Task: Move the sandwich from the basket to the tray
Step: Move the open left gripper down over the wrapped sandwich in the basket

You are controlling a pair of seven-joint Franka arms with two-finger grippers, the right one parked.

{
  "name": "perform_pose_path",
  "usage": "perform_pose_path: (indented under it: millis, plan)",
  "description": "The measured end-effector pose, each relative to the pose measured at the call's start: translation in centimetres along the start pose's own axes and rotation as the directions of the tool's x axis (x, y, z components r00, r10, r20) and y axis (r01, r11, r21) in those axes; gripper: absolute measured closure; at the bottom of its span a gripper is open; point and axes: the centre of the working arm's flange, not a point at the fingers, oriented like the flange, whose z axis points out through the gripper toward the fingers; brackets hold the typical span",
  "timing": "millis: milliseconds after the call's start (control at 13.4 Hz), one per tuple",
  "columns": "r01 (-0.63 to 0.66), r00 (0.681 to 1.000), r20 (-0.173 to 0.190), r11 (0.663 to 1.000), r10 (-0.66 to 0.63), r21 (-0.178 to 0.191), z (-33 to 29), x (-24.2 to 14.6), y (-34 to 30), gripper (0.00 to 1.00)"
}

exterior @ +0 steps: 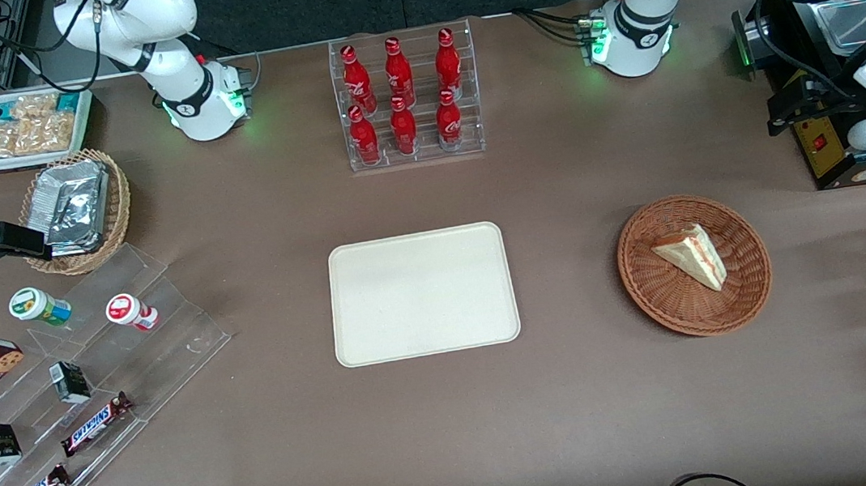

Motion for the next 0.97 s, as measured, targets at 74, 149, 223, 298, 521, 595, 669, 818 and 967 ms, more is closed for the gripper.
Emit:
perform_pose_path:
  millis: [74,149,223,298,521,595,669,818,967]
  plan:
    - [0.0,1.0,0.002,1.0,0.0,0.0,0.0,0.0,0.0,0.0]
    - [0.001,1.0,0.004,1.0,-0.001,0.0,0.1,0.0,-0.1,0.0]
    - [0.001,1.0,0.011,1.0,-0.001,0.001,0.4,0.2,-0.1,0.0]
    - [0.009,1.0,0.025,1.0,-0.009,0.001,1.1,0.6,-0.2,0.0]
    - [0.187,0.98,0.067,0.982,-0.189,0.038,5.5,3.7,-0.6,0.0]
    - [0.255,0.964,0.072,0.966,-0.258,0.048,7.6,5.0,-0.5,0.0]
    - [0.307,0.948,0.073,0.95,-0.311,0.057,9.8,6.2,-0.4,0.0]
    - [0.405,0.91,0.068,0.912,-0.409,0.067,13.8,7.5,-0.2,0.0]
    - [0.515,0.853,0.052,0.854,-0.519,0.07,16.7,7.8,-0.3,0.0]
